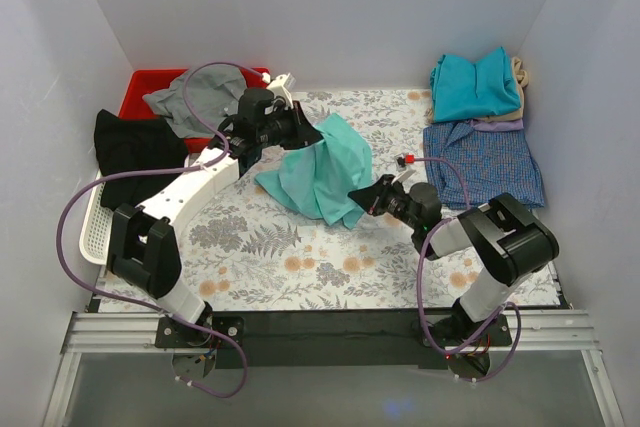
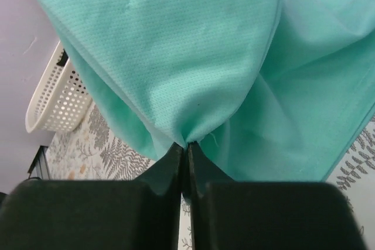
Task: Fold and stack the t-shirts
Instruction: Move the tshirt to the center of the board
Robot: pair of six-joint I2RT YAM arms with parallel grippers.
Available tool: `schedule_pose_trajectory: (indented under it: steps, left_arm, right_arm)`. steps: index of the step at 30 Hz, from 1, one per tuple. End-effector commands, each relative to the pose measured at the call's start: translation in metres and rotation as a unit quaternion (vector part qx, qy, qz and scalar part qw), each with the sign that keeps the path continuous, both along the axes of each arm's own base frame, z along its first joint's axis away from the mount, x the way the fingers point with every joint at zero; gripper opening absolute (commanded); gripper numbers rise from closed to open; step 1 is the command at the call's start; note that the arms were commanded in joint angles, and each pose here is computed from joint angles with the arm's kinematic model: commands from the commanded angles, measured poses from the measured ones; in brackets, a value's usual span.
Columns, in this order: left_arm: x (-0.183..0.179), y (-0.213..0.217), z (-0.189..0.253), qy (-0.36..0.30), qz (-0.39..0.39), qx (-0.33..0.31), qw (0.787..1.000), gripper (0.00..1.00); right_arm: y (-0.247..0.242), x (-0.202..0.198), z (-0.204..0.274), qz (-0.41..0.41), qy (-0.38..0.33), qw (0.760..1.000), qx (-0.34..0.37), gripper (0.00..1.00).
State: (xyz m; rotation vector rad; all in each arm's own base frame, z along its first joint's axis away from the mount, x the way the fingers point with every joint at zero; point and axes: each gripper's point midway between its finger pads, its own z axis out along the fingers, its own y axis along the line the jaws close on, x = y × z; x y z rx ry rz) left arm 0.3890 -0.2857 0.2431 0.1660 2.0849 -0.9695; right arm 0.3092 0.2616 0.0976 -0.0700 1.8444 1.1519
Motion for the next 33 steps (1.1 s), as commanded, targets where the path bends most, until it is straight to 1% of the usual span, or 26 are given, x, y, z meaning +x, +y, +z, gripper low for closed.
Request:
schedule_pose_trajectory:
  steps: [1, 4, 5, 6, 7, 8, 9, 10, 11, 12, 13, 14, 15, 16, 17, 18, 20, 21, 23, 24, 25, 26, 27, 28, 31, 33]
  left_arm:
    - [-0.008, 0.011, 0.032, -0.039, 0.002, -0.012, 0.999, 0.00]
    - [-0.007, 0.014, 0.032, -0.039, 0.004, -0.008, 0.999, 0.00]
    - [-0.008, 0.016, 0.029, -0.036, 0.004, 0.000, 0.999, 0.02]
    - [-0.009, 0.017, 0.028, -0.034, 0.005, 0.006, 0.999, 0.09]
    - [-0.011, 0.018, 0.026, -0.030, 0.004, 0.012, 0.999, 0.24]
    - [-0.015, 0.021, 0.020, -0.019, 0.004, 0.022, 1.000, 0.38]
    - [-0.019, 0.024, 0.013, -0.011, 0.003, 0.028, 1.000, 0.81]
    - [-0.023, 0.025, 0.010, -0.006, 0.002, 0.033, 0.999, 0.85]
    - [-0.028, 0.030, 0.009, 0.000, 0.006, 0.038, 0.999, 0.85]
    - [-0.035, 0.034, 0.000, 0.011, 0.007, 0.042, 0.999, 0.85]
    - [-0.038, 0.037, -0.003, 0.014, 0.009, 0.045, 0.999, 0.85]
    - [-0.042, 0.041, 0.002, 0.005, 0.019, 0.046, 0.999, 0.85]
    - [-0.043, 0.044, 0.001, 0.006, 0.025, 0.047, 0.999, 0.85]
    - [-0.046, 0.047, -0.005, 0.011, 0.029, 0.050, 0.998, 0.86]
    - [-0.046, 0.048, -0.006, 0.011, 0.032, 0.051, 0.998, 0.86]
    - [-0.045, 0.049, -0.007, 0.012, 0.035, 0.054, 0.998, 0.86]
    - [-0.040, 0.049, -0.007, 0.014, 0.039, 0.057, 0.998, 0.86]
    - [-0.038, 0.046, -0.012, 0.020, 0.036, 0.059, 0.997, 0.86]
    - [-0.032, 0.042, -0.009, 0.019, 0.033, 0.056, 0.998, 0.86]
    - [-0.028, 0.039, -0.017, 0.029, 0.030, 0.059, 0.997, 0.86]
    - [-0.028, 0.034, -0.018, 0.033, 0.018, 0.055, 0.998, 0.86]
    - [-0.025, 0.031, -0.018, 0.036, 0.013, 0.054, 0.998, 0.86]
    - [-0.025, 0.027, -0.021, 0.041, 0.005, 0.054, 0.998, 0.86]
    - [-0.024, 0.023, -0.035, 0.059, -0.005, 0.056, 0.997, 0.86]
    - [-0.018, 0.019, -0.058, 0.089, -0.004, 0.062, 0.994, 0.87]
    - [-0.014, 0.018, -0.068, 0.099, 0.005, 0.065, 0.993, 0.87]
  right_arm:
    - [0.011, -0.008, 0.047, 0.045, -0.078, 0.994, 0.064, 0.01]
    - [0.015, -0.018, 0.063, 0.076, -0.106, 0.990, 0.062, 0.01]
    - [0.014, -0.022, 0.078, 0.081, -0.120, 0.987, 0.064, 0.01]
    - [0.014, -0.025, 0.082, 0.087, -0.121, 0.987, 0.055, 0.01]
    - [0.014, -0.026, 0.090, 0.094, -0.147, 0.984, 0.031, 0.01]
    - [0.011, -0.030, 0.098, 0.098, -0.133, 0.986, 0.000, 0.01]
    - [0.008, -0.026, 0.107, 0.081, -0.136, 0.987, -0.025, 0.01]
    - [0.002, -0.026, 0.106, 0.075, -0.146, 0.984, -0.074, 0.01]
    - [-0.013, -0.037, 0.107, 0.060, -0.119, 0.985, -0.107, 0.01]
    - [-0.029, -0.029, 0.118, 0.007, -0.111, 0.985, -0.133, 0.01]
    - [-0.043, -0.036, 0.136, -0.015, -0.122, 0.982, -0.140, 0.01]
    - [-0.058, -0.046, 0.124, -0.021, -0.085, 0.979, -0.184, 0.01]
    - [-0.075, -0.046, 0.121, -0.064, -0.064, 0.975, -0.202, 0.01]
    - [-0.088, -0.050, 0.122, -0.089, -0.053, 0.972, -0.211, 0.01]
    - [-0.100, -0.061, 0.131, -0.112, -0.052, 0.972, -0.199, 0.01]
    - [-0.119, -0.068, 0.120, -0.146, -0.020, 0.965, -0.219, 0.01]
    - [-0.139, -0.084, 0.131, -0.181, -0.019, 0.962, -0.202, 0.01]
    - [-0.152, -0.087, 0.135, -0.220, -0.010, 0.957, -0.189, 0.01]
    - [-0.165, -0.100, 0.151, -0.240, -0.026, 0.957, -0.163, 0.01]
    - [-0.171, -0.103, 0.160, -0.251, -0.040, 0.955, -0.155, 0.01]
    - [-0.175, -0.108, 0.180, -0.258, -0.068, 0.955, -0.134, 0.01]
    - [-0.178, -0.109, 0.188, -0.264, -0.081, 0.952, -0.130, 0.01]
    - [-0.184, -0.108, 0.196, -0.276, -0.093, 0.948, -0.131, 0.01]
    - [-0.189, -0.108, 0.211, -0.283, -0.111, 0.942, -0.143, 0.01]
    - [-0.205, -0.100, 0.220, -0.319, -0.109, 0.923, -0.184, 0.01]
    - [-0.212, -0.096, 0.228, -0.339, -0.111, 0.914, -0.193, 0.01]
